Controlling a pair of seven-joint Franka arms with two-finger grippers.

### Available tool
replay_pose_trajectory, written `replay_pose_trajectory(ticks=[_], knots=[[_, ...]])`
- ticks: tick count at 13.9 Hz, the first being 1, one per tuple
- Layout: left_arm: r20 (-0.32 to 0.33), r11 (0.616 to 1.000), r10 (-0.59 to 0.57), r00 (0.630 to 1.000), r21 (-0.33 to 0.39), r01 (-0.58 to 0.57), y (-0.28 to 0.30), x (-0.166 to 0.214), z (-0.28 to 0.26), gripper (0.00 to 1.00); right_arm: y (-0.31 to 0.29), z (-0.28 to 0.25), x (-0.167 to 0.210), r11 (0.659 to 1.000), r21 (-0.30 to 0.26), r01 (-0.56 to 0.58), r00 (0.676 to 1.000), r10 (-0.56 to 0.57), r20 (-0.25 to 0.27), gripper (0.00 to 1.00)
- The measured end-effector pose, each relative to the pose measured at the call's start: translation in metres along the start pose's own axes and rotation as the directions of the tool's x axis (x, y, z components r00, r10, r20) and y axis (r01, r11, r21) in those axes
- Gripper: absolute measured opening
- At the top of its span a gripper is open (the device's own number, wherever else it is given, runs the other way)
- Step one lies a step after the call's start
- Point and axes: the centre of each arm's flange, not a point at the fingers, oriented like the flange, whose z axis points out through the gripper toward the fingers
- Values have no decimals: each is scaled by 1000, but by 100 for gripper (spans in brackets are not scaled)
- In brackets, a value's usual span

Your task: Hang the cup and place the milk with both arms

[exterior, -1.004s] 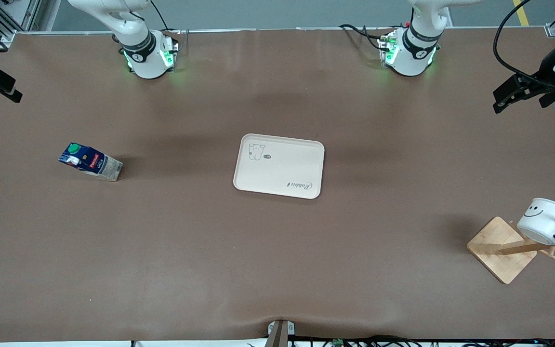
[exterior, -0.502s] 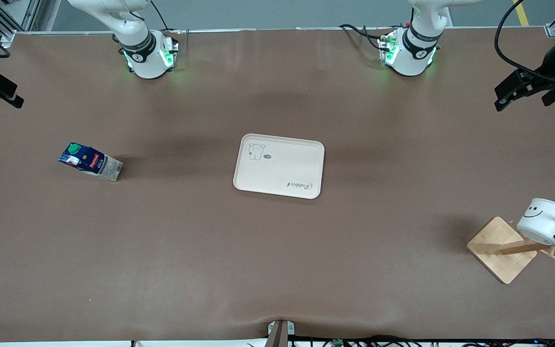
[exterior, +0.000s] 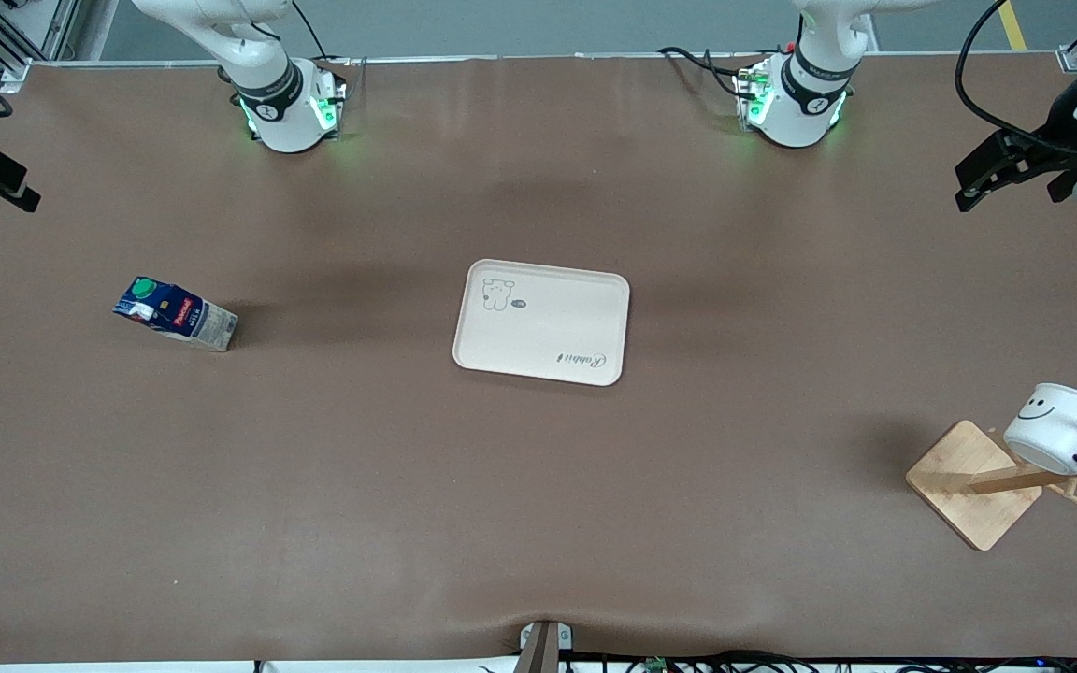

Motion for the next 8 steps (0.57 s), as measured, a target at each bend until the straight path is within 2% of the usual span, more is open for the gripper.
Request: replay_pose_trajectory(ticks=[8], knots=[[4,1000,2,1000,1,-2,1,-1,0,100,0,1,0,1000,0,0,1000,0,3,100]])
